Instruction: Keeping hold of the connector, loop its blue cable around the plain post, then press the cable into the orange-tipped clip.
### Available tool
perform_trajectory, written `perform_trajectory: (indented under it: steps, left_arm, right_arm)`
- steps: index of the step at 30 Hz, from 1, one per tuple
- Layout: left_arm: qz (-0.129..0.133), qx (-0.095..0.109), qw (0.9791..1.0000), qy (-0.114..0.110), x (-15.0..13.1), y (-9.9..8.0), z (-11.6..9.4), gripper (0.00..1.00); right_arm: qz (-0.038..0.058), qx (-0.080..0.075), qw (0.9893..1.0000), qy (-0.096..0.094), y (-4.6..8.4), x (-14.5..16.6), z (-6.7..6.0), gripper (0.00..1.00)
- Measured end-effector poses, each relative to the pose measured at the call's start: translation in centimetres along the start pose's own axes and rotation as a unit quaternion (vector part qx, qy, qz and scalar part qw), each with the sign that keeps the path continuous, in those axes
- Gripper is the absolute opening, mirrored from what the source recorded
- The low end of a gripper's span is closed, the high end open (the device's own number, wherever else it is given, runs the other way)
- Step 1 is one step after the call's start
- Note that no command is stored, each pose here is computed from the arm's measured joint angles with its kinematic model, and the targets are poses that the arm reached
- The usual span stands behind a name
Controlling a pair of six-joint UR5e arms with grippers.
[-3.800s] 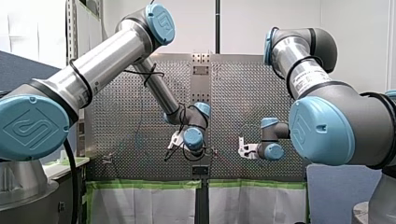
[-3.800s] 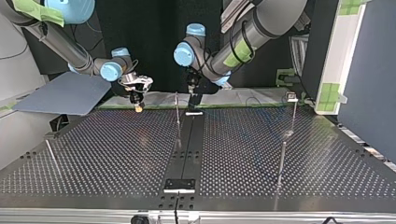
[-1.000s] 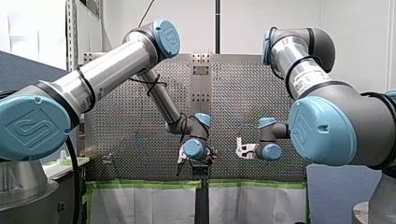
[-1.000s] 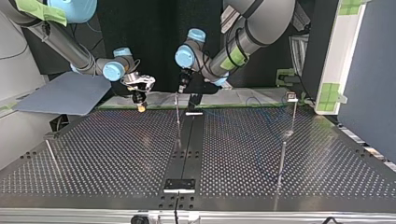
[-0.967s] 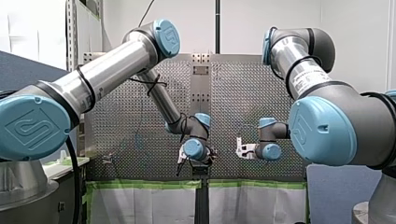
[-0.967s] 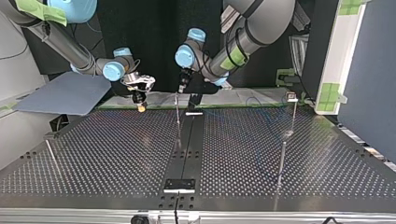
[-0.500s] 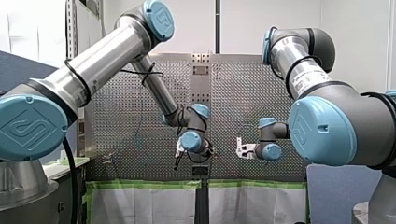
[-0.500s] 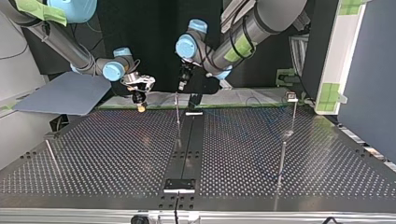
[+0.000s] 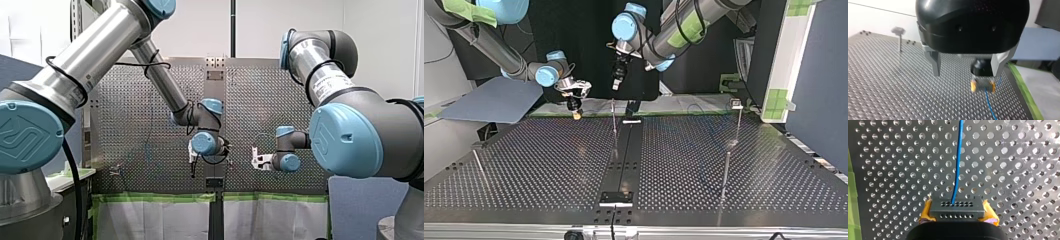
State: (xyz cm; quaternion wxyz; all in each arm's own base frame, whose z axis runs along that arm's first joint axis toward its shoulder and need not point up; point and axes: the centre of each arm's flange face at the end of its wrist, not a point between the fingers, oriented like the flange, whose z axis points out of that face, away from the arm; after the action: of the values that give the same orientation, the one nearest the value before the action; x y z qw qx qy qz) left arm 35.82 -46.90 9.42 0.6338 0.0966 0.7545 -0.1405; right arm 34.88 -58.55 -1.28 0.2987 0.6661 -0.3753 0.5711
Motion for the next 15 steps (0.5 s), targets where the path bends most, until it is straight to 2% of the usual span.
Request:
perform_trajectory:
  steps: [4, 8, 15]
  left_arm:
    - [-0.014, -0.004, 0.9999, -0.005, -0.7, -0.6, -2.5, 1.0]
    - [-0.021, -0.013, 0.9997, -0.009, -1.5, 0.0, -4.1, 1.0]
    - [-0.025, -0.008, 0.9996, -0.009, -2.7, 0.8, -6.9, 1.0]
  right_arm:
    - [-0.0001, 0.001, 1.0, -0.001, -0.1, 0.0, 0.0, 0.0]
    - [0.0003, 0.001, 1.0, -0.002, -0.2, 0.0, 0.0, 0.0]
    - [0.0004, 0.001, 1.0, -0.002, -0.2, 0.0, 0.0, 0.0]
